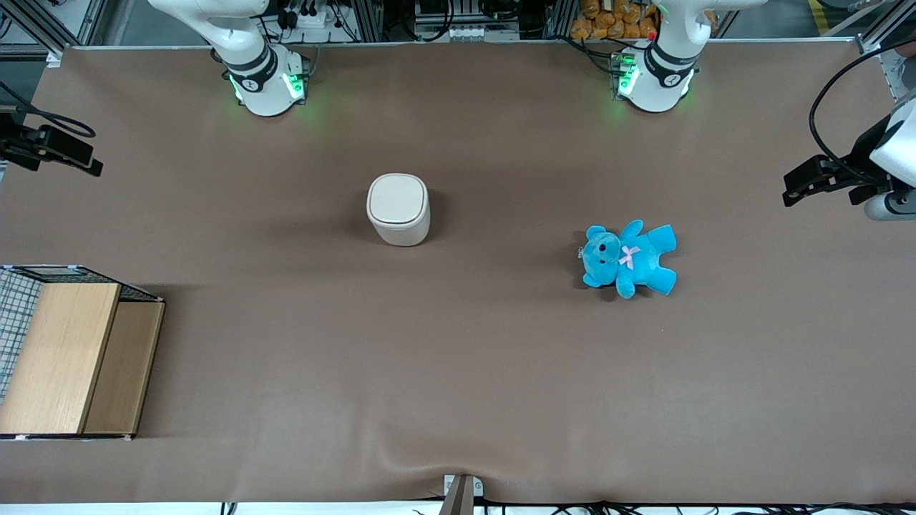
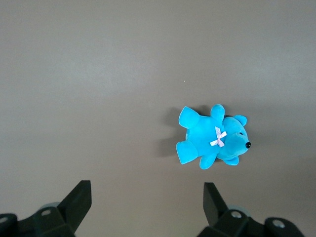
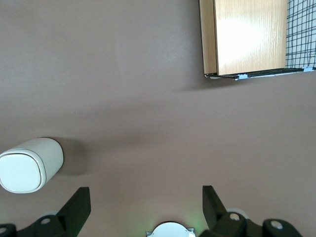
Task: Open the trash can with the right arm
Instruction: 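Move the right gripper over the white trash can's lid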
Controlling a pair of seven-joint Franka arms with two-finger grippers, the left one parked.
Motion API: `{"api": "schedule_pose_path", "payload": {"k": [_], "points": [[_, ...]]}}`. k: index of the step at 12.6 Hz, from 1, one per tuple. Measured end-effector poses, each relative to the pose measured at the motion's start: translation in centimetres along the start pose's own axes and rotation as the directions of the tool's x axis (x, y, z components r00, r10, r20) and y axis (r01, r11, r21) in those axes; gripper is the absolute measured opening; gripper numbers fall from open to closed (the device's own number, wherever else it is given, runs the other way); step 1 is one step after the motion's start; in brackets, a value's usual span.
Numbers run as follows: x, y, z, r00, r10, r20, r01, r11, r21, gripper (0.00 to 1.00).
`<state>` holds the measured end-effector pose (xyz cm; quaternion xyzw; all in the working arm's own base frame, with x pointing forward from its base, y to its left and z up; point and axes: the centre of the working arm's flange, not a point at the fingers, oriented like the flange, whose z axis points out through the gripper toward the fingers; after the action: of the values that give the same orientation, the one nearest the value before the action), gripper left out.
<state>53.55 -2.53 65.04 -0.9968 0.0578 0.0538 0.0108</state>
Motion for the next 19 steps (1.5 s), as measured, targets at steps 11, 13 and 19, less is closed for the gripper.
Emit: {"api": "schedule_pose_path", "payload": {"k": [11, 13, 19], "points": [[1.4, -4.0, 3.2, 0.992, -0.073, 0.106, 0.064, 0.995, 0.081, 1.0], [1.6, -9.0, 5.6, 0.977, -0.149, 0.155, 0.139, 0.988, 0.073, 1.0], [-2.2, -22.3, 11.9, 0.936, -0.22, 0.276, 0.225, 0.974, 0.013, 1.0]]}}
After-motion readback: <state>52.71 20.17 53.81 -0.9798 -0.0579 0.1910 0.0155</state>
